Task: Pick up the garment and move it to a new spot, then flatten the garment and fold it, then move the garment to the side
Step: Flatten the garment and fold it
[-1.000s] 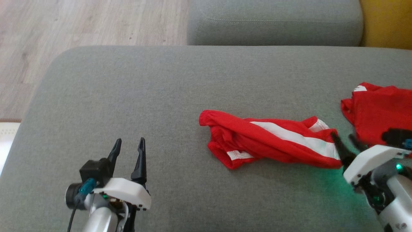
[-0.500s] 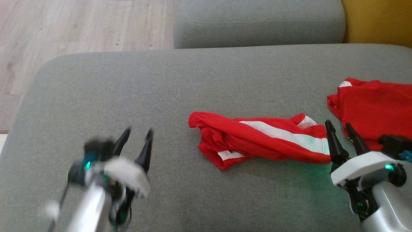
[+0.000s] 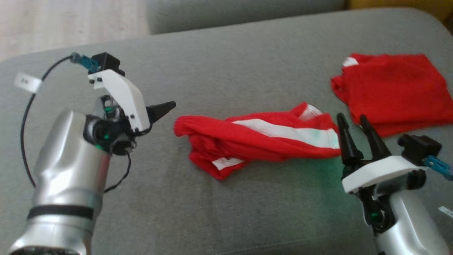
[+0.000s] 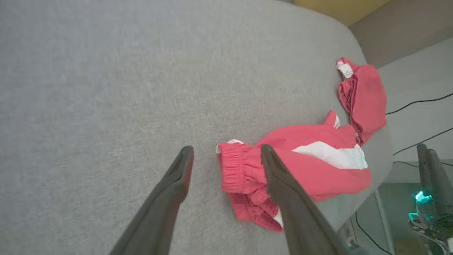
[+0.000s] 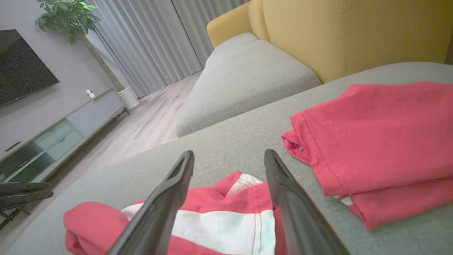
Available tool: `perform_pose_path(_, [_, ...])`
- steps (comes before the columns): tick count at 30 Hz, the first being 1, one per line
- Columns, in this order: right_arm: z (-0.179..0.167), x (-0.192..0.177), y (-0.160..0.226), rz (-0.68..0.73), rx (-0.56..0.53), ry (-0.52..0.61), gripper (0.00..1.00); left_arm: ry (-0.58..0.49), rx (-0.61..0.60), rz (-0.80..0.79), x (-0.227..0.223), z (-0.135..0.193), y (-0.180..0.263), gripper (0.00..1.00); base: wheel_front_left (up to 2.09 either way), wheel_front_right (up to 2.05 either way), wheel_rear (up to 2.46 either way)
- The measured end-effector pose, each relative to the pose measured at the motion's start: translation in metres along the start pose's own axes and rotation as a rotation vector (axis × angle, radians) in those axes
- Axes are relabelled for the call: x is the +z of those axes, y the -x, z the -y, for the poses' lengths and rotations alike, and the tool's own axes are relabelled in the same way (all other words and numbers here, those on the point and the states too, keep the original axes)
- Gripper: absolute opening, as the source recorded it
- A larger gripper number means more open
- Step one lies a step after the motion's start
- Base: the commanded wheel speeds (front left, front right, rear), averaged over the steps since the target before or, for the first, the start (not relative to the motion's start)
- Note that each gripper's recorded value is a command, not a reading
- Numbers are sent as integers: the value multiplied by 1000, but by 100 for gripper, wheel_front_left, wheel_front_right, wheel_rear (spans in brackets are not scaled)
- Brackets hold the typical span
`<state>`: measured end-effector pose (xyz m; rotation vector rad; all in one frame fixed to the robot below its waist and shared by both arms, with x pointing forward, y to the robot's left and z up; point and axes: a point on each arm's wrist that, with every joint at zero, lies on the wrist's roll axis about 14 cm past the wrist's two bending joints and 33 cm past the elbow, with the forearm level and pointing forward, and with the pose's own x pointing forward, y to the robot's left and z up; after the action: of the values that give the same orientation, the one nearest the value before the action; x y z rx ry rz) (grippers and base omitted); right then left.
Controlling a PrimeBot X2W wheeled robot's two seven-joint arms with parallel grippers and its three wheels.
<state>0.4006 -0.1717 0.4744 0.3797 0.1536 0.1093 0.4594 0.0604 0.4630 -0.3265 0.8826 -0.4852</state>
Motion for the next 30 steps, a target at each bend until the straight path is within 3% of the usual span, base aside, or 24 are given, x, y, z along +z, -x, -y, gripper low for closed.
perform_pose_path(6, [13,-2,2,-4,-50,-14,100,68,-10,-249,-17,2,-32,100,0,0,0])
perform_pose_path(15, [31,-6,10,-14,-110,-22,100,56,-16,-518,-51,0,-39,100,0,0,0])
perform_pose_path(16, [30,-5,10,-13,-109,-23,100,62,-25,-528,-52,2,-38,93,0,0,0])
perform_pose_path(17, [30,-6,10,-13,-109,-22,100,61,-35,-529,-52,4,-37,43,0,0,0])
perform_pose_path(18, [29,-6,10,-15,-107,-19,100,58,-42,-521,-50,5,-36,0,0,0,0])
perform_pose_path(22, [21,-4,8,-15,-83,-5,100,34,-95,-453,-35,21,-26,0,0,0,0])
perform_pose_path(27, [11,2,5,3,-54,3,100,-94,-208,-346,-17,60,-2,0,0,0,0])
perform_pose_path(30, [3,6,3,7,-29,17,100,-157,-223,-300,-20,60,18,0,0,0,0])
